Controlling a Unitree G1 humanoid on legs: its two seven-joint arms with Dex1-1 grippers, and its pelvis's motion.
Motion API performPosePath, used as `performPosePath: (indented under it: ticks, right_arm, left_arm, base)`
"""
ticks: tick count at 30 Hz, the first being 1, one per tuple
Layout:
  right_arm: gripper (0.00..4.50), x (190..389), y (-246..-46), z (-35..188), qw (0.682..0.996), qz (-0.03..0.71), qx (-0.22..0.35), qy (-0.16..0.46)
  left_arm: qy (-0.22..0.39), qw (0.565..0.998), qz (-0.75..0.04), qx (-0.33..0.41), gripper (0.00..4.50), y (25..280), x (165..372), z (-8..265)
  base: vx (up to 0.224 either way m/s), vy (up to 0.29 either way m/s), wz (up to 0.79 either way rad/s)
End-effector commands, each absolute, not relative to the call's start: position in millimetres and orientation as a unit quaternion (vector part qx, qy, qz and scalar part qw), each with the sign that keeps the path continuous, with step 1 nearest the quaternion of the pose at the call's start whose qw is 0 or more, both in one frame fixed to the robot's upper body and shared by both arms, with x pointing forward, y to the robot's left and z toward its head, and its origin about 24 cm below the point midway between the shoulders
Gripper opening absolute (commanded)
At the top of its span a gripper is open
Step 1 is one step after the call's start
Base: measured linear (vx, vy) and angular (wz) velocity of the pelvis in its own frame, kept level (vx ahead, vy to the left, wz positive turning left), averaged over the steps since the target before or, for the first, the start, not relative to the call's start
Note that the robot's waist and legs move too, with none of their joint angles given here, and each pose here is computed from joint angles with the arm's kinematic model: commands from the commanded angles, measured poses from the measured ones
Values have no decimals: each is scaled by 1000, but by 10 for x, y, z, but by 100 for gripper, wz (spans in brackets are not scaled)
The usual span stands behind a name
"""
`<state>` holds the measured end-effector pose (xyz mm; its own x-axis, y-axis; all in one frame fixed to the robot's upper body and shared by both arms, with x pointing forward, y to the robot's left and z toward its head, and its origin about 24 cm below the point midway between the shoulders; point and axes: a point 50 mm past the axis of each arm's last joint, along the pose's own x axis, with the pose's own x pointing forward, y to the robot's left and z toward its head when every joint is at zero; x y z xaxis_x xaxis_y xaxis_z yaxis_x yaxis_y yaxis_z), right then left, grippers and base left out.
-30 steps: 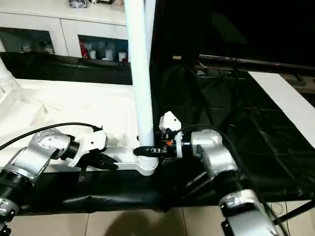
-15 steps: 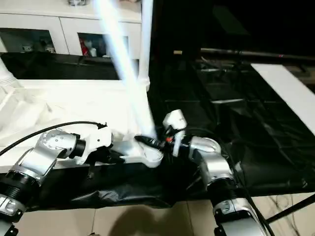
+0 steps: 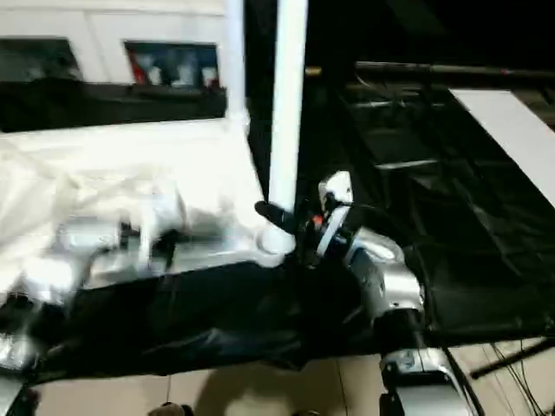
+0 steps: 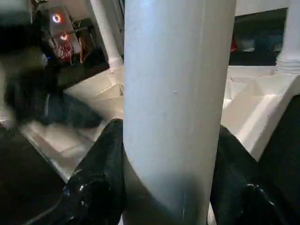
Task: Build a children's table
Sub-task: Insert table leg to table base
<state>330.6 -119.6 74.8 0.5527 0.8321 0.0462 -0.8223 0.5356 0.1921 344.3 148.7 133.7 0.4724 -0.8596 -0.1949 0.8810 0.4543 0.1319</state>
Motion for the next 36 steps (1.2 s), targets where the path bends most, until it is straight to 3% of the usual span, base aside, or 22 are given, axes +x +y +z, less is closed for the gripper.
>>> performPosePath:
  ticks: [1,2,4,8,9,13,17,22,29,32,36]
  right_arm:
    - [185,3351,-1157,856,881,469,58,19]
    - [185,3387,-1124,827,890,454,27,35]
    - [185,3407,-1091,809,894,446,14,44]
    - [185,3436,-995,773,895,442,-5,56]
    - [185,3444,-942,761,894,444,-13,57]
    - [185,3471,-892,766,897,438,-21,57]
    - [185,3514,-895,772,903,425,-28,57]
    - [185,3524,-873,782,902,427,-34,55]
    - [185,3530,-946,862,899,435,-32,46]
    - [185,3502,-1016,872,892,448,-33,54]
    - [185,3483,-1086,834,890,450,-30,66]
  left_arm:
    - [49,878,-461,115,98,1503,3530,1377]
    - [42,901,-414,119,112,1446,3646,1469]
    - [34,909,-401,109,132,1363,3698,1556]
    - [23,903,-419,91,144,1101,3711,1711]
    - [23,892,-441,98,144,956,3674,1754]
    - [-3,877,-477,67,144,782,3588,1907]
    - [-27,835,-547,53,144,636,3391,2059]
    - [-26,848,-525,69,144,705,3431,2029]
    - [1,884,-455,101,144,1122,3572,1904]
    - [45,871,-457,174,144,1344,3588,1660]
    - [93,851,-476,200,144,1421,3556,1411]
  base:
    - [0,0,0]
    - [0,0,0]
    - [0,0,0]
    - [0,0,0]
    - [0,0,0]
    - [0,0,0]
    - [0,0,0]
    - [0,0,0]
    - [0,0,0]
    - [0,0,0]
    - [0,0,0]
